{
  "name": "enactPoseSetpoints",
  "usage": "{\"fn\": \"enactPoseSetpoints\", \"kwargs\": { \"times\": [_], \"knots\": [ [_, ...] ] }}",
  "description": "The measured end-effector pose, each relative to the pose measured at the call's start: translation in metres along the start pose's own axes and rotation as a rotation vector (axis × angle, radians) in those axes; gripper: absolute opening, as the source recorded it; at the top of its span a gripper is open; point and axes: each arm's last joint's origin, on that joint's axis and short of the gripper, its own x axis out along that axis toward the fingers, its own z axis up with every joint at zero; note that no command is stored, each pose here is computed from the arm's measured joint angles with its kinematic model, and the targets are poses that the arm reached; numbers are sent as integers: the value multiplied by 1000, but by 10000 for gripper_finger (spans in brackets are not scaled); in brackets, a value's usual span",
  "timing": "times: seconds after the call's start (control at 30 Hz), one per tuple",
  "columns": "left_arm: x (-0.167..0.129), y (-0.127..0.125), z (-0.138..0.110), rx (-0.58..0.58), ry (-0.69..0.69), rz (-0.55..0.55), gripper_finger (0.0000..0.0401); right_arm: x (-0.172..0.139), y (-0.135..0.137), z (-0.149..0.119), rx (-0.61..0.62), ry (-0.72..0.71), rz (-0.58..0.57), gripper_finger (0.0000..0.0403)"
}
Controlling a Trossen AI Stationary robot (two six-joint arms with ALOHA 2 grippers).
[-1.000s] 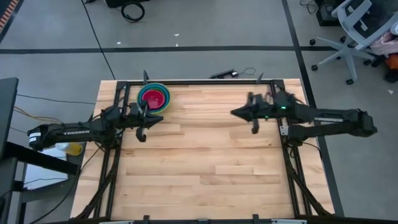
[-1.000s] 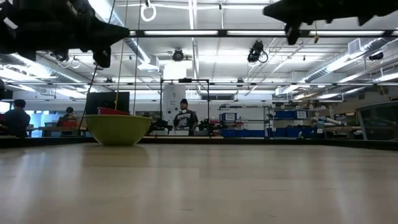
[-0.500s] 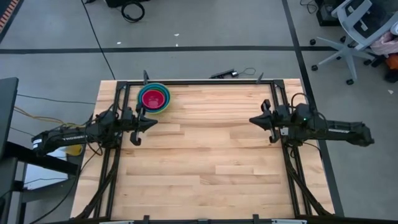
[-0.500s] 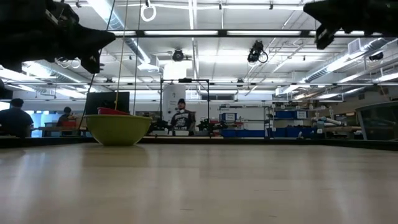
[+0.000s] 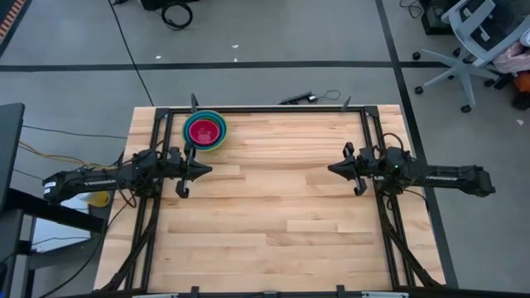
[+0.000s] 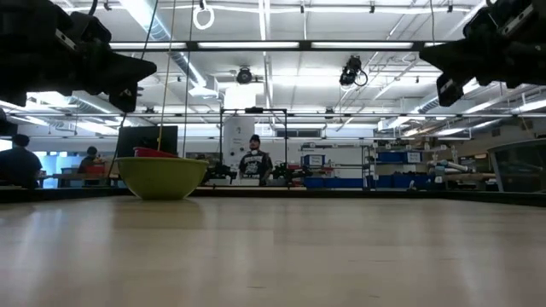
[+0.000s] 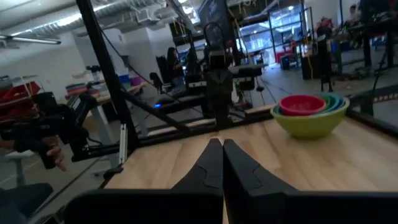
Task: Nest bowls inside each other
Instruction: Return to Home Position
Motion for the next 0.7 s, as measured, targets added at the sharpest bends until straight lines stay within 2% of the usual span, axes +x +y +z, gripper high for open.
{"fn": "enactPoseSetpoints", "kwargs": {
  "times": [0.17,0.47,0.7],
  "knots": [
    [0,0,-2,7,19,1,0,-1,-2,-9,29,19,10,0],
    [0,0,-2,33,20,0,0,-4,1,-7,-10,-2,57,0],
    [-4,-3,3,43,-22,-64,0,-14,1,-11,-4,31,46,0]
  ]
}}
